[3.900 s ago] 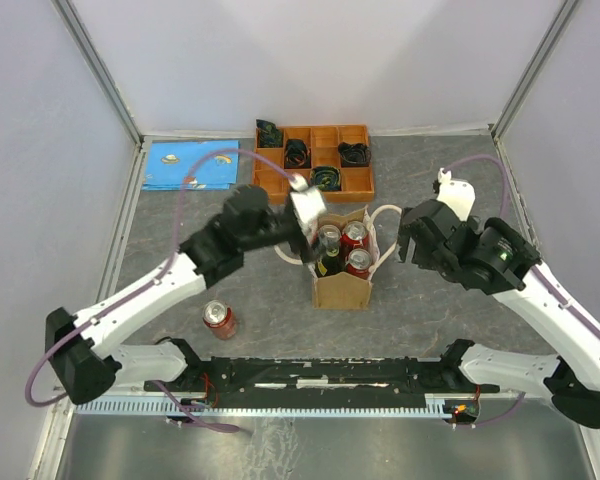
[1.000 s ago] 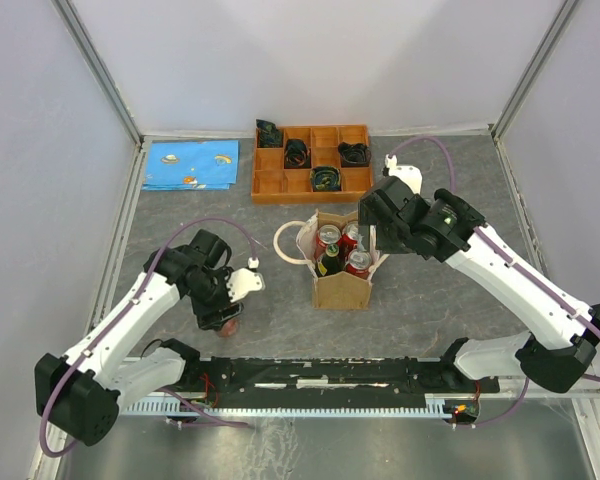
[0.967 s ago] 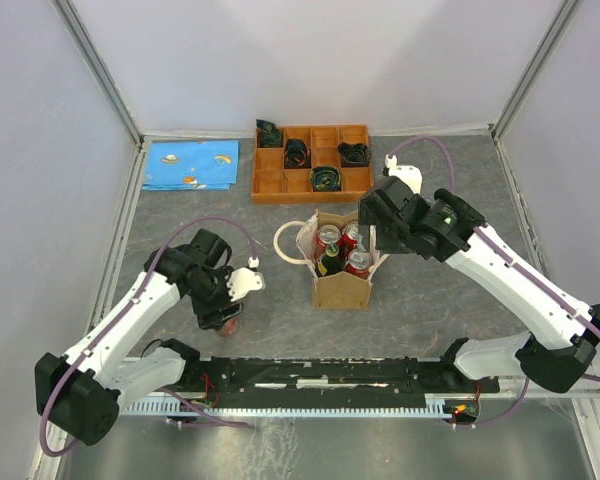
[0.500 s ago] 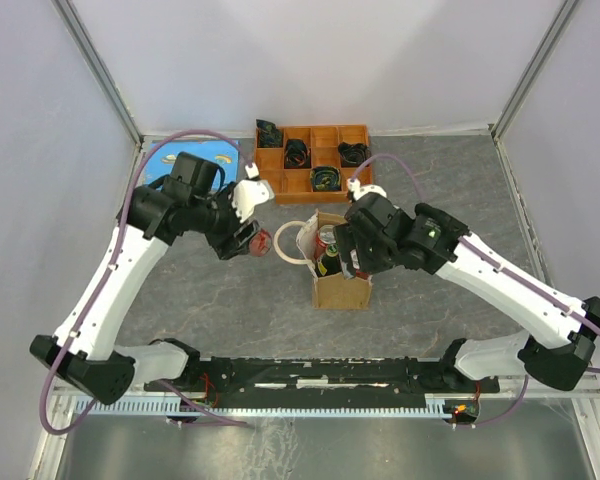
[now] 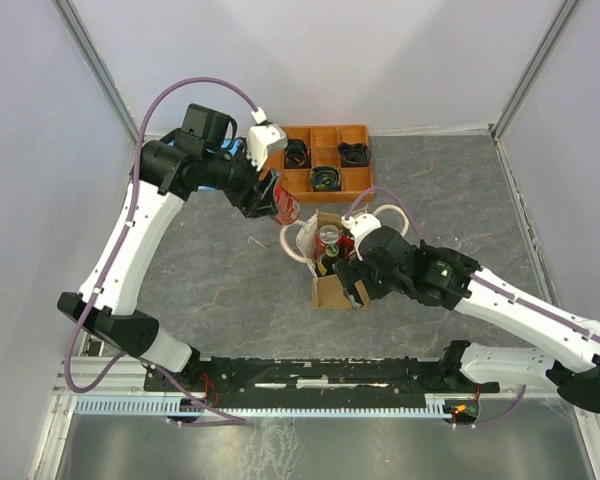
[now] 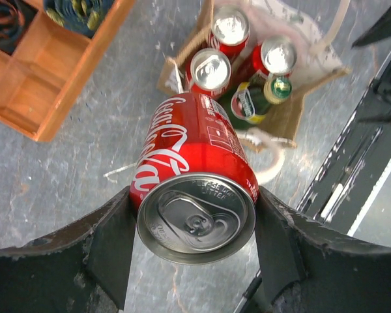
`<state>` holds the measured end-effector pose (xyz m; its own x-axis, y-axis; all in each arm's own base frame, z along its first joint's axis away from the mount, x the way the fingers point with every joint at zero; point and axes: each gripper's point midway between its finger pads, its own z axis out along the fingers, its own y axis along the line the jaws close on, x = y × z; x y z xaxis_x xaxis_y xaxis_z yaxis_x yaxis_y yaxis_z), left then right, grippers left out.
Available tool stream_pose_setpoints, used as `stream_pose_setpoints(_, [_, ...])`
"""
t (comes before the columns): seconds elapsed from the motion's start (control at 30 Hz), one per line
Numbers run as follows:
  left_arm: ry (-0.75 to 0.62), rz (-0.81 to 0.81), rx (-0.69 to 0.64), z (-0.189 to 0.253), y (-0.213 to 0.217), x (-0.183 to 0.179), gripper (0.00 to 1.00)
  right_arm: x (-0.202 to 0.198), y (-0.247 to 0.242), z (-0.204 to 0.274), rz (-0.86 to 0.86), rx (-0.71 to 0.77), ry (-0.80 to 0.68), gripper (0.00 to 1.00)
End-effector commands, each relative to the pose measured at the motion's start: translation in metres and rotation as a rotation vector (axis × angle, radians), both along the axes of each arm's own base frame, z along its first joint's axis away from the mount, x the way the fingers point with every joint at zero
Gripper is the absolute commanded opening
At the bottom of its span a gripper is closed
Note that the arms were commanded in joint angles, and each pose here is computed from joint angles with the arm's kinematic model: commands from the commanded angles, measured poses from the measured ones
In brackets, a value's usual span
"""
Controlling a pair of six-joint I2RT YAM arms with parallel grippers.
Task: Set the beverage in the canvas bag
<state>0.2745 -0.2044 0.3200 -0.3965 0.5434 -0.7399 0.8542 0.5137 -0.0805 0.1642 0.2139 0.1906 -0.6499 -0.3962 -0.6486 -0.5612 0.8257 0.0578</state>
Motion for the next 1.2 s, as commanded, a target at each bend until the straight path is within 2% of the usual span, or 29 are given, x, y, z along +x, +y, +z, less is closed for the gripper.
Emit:
stream_pose_setpoints(0.0, [-0.098, 0.009, -0.179, 0.060, -0.019, 0.007, 0.03, 0.013, 0.025, 0.017, 0.112, 0.078, -0.110, 0.97])
stream_pose_setpoints(0.2, [-0.109, 0.020, -0.193, 0.070, -0.014, -0.003, 0.03, 0.009, 0.045, 0.019, 0.241, 0.117, -0.129, 0.95])
stream_pose_setpoints(0.5, [-0.097, 0.036, -0.197, 0.059, -0.007, -0.015, 0.03, 0.018, 0.064, -0.018, 0.353, 0.012, -0.105, 0.96])
stream_pose_setpoints(0.83, [-0.085, 0.002, -0.189, 0.050, -0.011, -0.014, 0.03, -0.009, 0.067, -0.030, 0.394, 0.064, 0.035, 0.91])
stream_pose_setpoints(1.17, [-0.079, -0.039, -0.182, 0.044, -0.021, 0.000, 0.03, -0.044, 0.057, -0.047, 0.426, 0.052, 0.211, 0.85])
